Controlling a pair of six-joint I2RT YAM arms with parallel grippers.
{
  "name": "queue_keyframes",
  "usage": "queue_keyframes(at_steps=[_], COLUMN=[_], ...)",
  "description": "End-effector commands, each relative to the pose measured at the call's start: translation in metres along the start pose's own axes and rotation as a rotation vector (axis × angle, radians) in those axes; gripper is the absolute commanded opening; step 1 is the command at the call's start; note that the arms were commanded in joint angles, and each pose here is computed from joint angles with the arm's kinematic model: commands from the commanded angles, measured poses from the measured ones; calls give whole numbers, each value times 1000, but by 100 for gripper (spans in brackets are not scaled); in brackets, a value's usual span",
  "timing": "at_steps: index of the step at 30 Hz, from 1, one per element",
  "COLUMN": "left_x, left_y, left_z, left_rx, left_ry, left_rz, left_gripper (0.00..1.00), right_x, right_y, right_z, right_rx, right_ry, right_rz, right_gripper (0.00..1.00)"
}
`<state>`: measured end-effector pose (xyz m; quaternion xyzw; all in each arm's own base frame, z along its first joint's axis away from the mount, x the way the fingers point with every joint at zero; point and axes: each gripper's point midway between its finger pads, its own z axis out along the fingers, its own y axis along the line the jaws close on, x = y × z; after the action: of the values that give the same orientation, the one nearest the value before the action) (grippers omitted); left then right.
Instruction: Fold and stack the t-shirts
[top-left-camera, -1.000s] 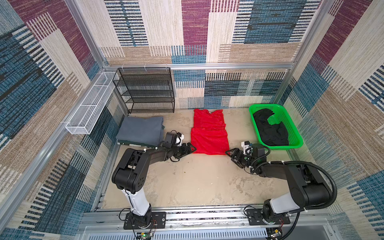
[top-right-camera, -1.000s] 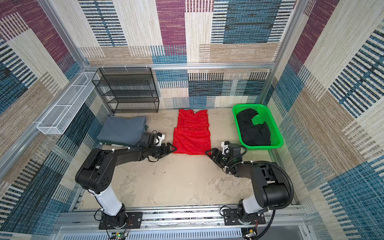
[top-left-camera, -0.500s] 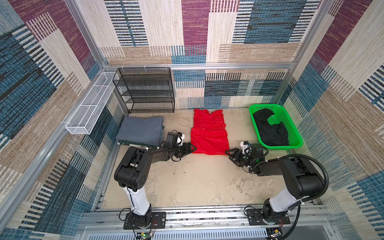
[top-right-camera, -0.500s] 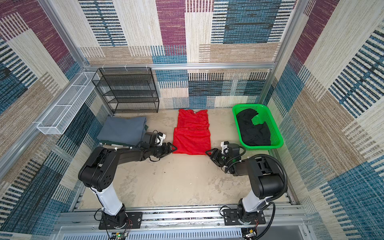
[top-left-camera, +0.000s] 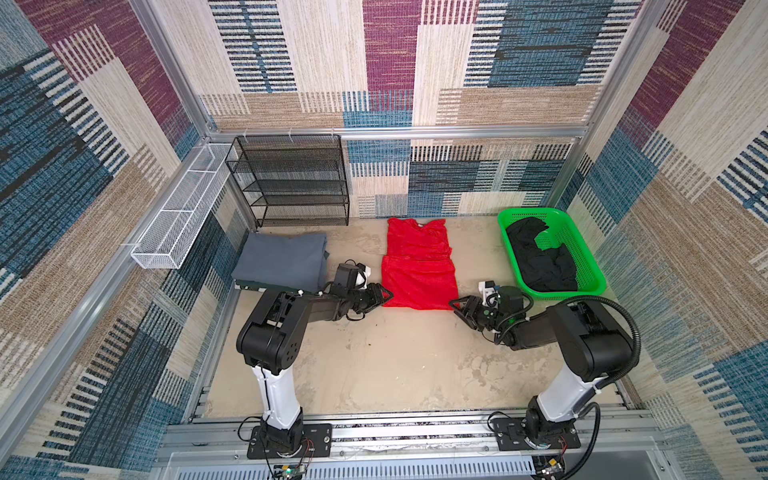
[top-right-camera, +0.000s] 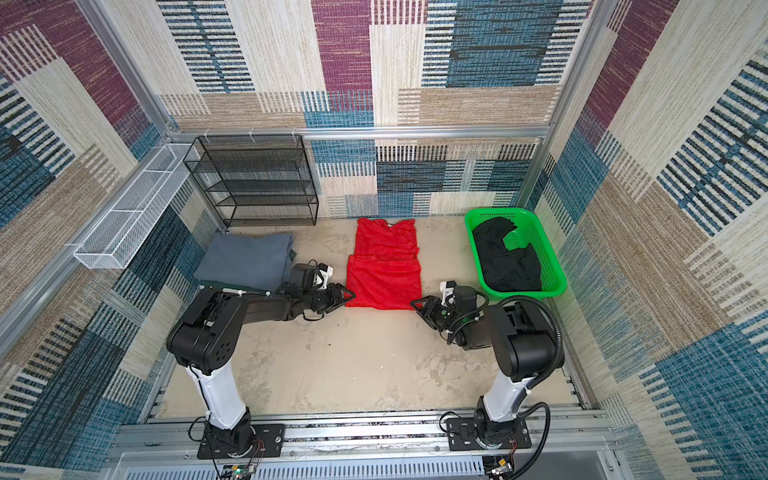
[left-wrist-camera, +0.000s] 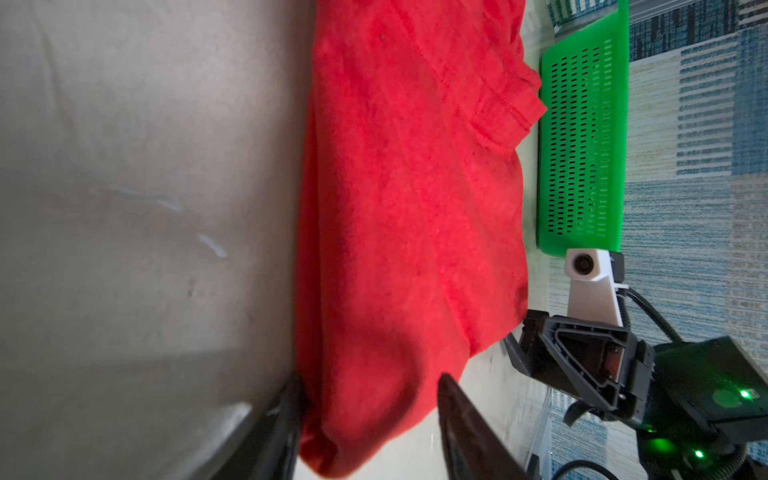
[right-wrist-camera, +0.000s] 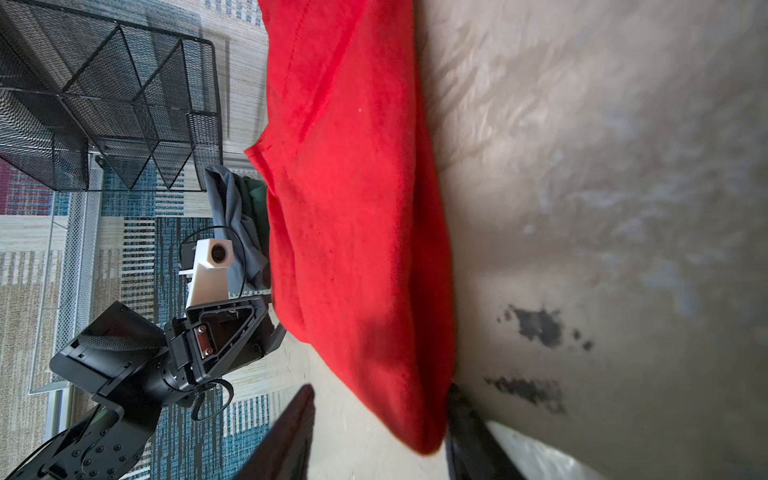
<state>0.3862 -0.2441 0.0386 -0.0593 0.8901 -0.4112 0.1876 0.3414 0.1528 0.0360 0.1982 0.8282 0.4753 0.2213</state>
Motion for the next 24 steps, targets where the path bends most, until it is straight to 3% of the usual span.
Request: queue_keyframes(at_steps=[1, 5, 9, 10, 11, 24], left_x=[14, 11, 8, 8, 7, 0], left_y=[22, 21, 21, 19, 19, -14], left_z=[3, 5, 8, 9, 10, -3], left_rx=[-85, -88, -91, -89, -92, -19], left_ry=[45, 51, 65, 74, 81, 105], left_rz=[-70, -65, -51, -46, -41, 31], left_gripper=[39, 18, 11, 4, 0, 0], right_x=[4, 1, -1, -2, -2, -1], right_y=[-14, -15, -15, -15, -15, 6], right_z=[2, 2, 4, 5, 5, -2], right_rx=[51, 64, 69, 71, 73, 23], right_ry=[11, 1, 5, 5, 6, 21], right_rz=[55, 47, 31, 28, 26, -26], right_gripper=[37, 17, 3, 0, 0, 0])
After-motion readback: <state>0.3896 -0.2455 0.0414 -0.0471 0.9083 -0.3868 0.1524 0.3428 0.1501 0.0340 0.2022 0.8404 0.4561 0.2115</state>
